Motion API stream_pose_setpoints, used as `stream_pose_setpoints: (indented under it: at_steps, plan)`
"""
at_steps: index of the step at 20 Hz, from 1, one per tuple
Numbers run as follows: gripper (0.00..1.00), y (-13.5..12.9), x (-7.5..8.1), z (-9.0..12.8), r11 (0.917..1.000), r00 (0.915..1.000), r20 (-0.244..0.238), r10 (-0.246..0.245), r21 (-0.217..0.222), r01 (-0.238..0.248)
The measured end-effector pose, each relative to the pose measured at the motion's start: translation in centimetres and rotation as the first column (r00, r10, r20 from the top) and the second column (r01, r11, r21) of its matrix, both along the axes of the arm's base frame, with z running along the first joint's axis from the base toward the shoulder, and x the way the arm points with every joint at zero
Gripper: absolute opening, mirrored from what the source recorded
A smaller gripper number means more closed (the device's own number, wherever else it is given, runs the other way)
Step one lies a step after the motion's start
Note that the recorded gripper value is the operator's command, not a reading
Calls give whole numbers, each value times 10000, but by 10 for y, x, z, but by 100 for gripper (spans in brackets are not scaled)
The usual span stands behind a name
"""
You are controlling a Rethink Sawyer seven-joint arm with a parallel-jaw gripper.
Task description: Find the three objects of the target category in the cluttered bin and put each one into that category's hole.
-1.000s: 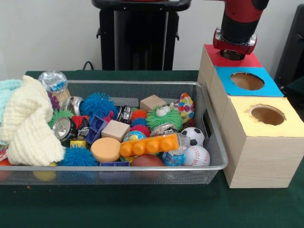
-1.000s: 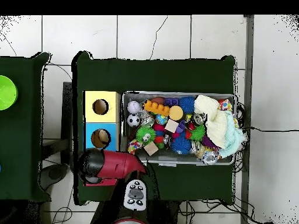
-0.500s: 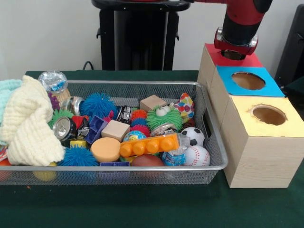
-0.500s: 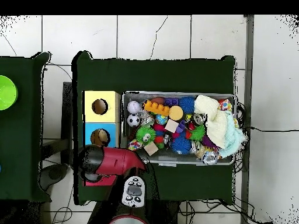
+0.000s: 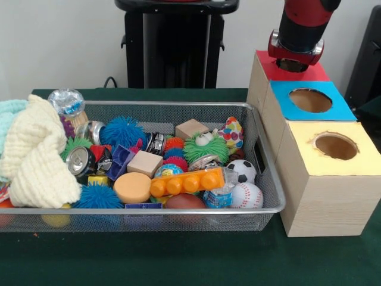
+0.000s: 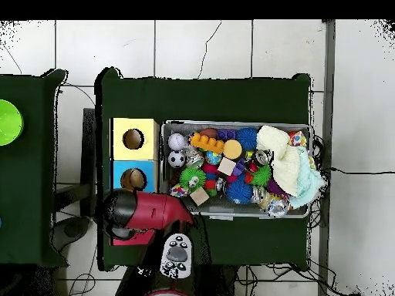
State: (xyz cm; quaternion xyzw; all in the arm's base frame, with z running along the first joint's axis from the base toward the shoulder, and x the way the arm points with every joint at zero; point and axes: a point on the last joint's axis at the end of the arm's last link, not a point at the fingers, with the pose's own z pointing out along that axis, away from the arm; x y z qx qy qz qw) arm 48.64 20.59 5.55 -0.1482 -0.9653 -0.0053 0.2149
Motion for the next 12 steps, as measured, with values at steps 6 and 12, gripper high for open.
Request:
stream_pose_setpoints:
  at_steps: [6,12]
  plan:
    - [100,-6,2,10,10000,9996,287,72,-31,-71]
    - [100,-16,-1,11,9976,9979,511,-387,591,356]
